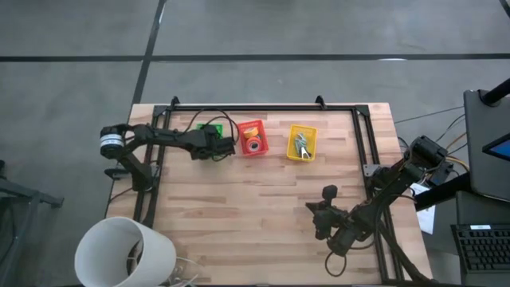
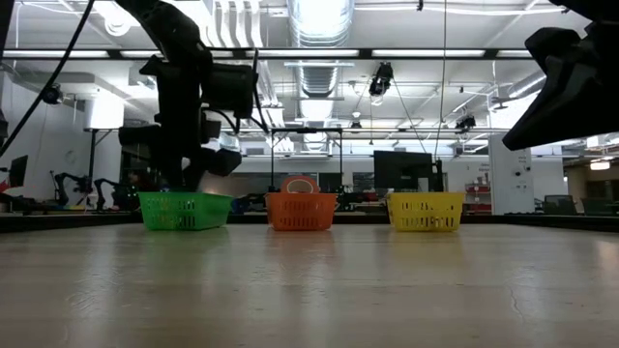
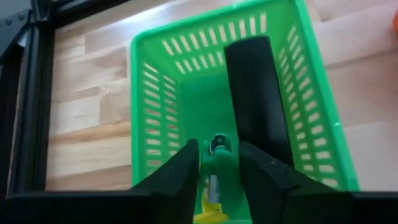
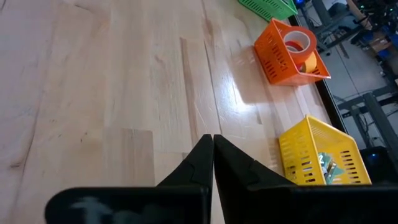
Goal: Pick and place Stapler, Stapler remover, tape
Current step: Put the green stapler into the green bin, then return to Home Position
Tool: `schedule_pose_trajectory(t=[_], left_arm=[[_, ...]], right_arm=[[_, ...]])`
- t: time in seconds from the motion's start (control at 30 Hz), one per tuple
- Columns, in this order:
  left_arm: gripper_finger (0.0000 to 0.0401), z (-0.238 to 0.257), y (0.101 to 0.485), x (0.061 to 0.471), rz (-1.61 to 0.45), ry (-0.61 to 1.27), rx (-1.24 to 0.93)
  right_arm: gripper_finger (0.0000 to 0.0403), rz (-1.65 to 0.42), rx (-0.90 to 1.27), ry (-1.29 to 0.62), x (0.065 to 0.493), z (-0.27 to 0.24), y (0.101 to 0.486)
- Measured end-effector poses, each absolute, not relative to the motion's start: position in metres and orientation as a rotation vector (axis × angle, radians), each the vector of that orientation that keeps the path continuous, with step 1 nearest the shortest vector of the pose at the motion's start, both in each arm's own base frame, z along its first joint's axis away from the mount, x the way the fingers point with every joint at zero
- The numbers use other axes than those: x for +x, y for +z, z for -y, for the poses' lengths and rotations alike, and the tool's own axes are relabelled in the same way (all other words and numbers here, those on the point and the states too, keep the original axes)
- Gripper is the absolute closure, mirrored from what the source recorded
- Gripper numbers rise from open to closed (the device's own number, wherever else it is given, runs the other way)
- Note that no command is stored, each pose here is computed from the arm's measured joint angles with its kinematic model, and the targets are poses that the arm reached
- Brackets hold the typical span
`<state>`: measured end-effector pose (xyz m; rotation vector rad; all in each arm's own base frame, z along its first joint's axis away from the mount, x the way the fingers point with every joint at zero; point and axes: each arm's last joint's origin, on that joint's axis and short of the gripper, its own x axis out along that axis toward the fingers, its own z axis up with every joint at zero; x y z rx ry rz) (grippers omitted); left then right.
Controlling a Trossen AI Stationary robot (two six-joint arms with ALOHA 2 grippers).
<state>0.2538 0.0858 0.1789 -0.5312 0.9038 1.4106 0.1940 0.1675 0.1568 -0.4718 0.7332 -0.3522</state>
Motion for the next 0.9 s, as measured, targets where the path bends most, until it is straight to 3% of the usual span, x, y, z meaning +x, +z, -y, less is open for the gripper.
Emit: schedule_pose_trajectory(t=[0.2,0.4,0.5,0.7,0.8,0.9], left_arm=[[0.0225,-0.086,0.180,0.255,-0.926,1.380,-0.531],[0.0221,-0.077,0.198,0.270,-0.861,1.253,-0.484],[0.0244,-0.062,0.206,0.298,-0.684,1.022,-0.454],[0.0337,-0.008,0.240,0.342,-0.304,0.359,-0.274],[0.0386,0.008,0.250,0.342,-0.244,0.262,-0.207],[0.0394,0.011,0.247,0.341,-0.264,0.252,-0.206]], right_arm=[[0.0394,-0.735,-0.470,-0.351,0.194,-0.167,0.157],[0.0394,-0.726,-0.450,-0.351,0.194,-0.168,0.157],[0.0394,-0.719,-0.389,-0.304,0.200,-0.167,0.151],[0.0394,-0.652,-0.209,0.045,0.220,-0.155,0.135],[0.0395,-0.566,-0.131,0.117,0.221,-0.135,0.137],[0.0395,-0.453,-0.063,0.164,0.214,-0.108,0.142]])
